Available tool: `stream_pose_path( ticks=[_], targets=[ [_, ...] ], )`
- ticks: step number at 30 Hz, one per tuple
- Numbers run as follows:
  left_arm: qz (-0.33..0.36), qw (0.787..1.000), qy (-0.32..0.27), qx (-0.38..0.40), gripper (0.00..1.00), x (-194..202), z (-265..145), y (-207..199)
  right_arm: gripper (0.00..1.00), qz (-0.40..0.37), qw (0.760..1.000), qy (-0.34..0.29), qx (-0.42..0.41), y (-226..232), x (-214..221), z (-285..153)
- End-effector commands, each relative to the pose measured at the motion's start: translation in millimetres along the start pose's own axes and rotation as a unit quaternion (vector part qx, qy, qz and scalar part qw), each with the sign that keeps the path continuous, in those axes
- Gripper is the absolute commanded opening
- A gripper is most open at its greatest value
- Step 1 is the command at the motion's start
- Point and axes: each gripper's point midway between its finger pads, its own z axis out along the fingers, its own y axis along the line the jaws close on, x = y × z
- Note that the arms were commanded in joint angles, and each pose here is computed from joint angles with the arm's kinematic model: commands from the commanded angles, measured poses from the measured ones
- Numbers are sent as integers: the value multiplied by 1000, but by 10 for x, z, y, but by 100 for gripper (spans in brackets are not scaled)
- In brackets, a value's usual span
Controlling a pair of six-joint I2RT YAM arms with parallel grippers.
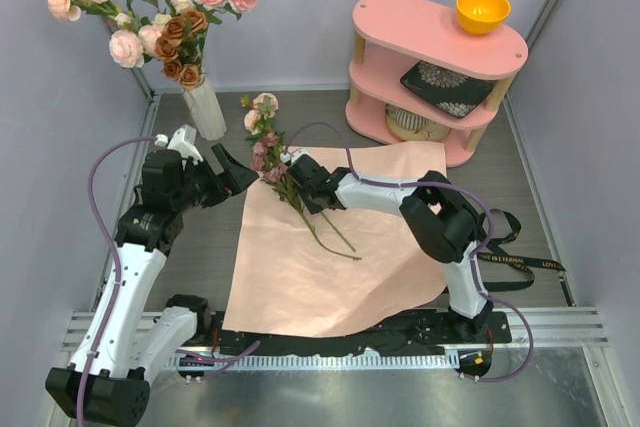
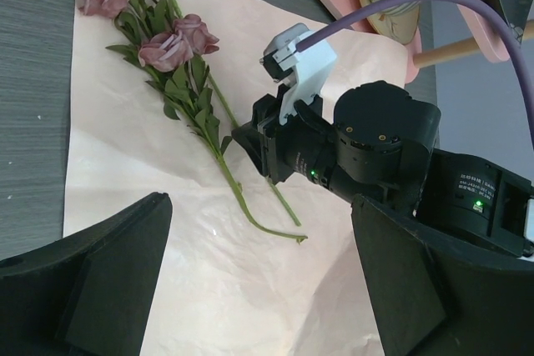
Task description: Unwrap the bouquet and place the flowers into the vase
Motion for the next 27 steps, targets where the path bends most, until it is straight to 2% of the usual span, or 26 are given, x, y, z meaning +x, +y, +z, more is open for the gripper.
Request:
stream_pose_path(
  ticks=[1,4,8,12,13,17,21,23,24,27],
  targets=[
    [-1,1000,-8,23,93,-50,-15,-99,11,2,1000,-18,-7,16,-140,25],
    [-3,1000,-6,24,93,-47,-5,-98,1,-1,1000,-22,-3,-18,-168,7],
    [-17,999,10,46,93,25,61,-145,1,-6,998,-52,28,-180,-369,-225],
    [-68,993,45,88,91,179,233,-212,1,14,989,-130,62,-425,-738,-810],
    [-105,988,53,98,90,202,275,-248,1,22,987,-149,62,-438,-804,-892],
    [-177,969,50,163,82,234,536,-389,1,53,981,-182,52,-489,-738,-1118],
    [-219,963,72,137,82,407,934,-411,1,81,975,-203,31,-475,-655,-1232],
    [-243,959,63,130,83,389,1120,-469,1,88,974,-207,22,-469,-574,-1267],
    [-251,957,88,114,85,562,1305,-446,1,89,975,-205,19,-459,-551,-1265],
    [-259,950,121,129,85,652,1523,-669,1,88,978,-189,18,-455,-473,-1253]
  ],
)
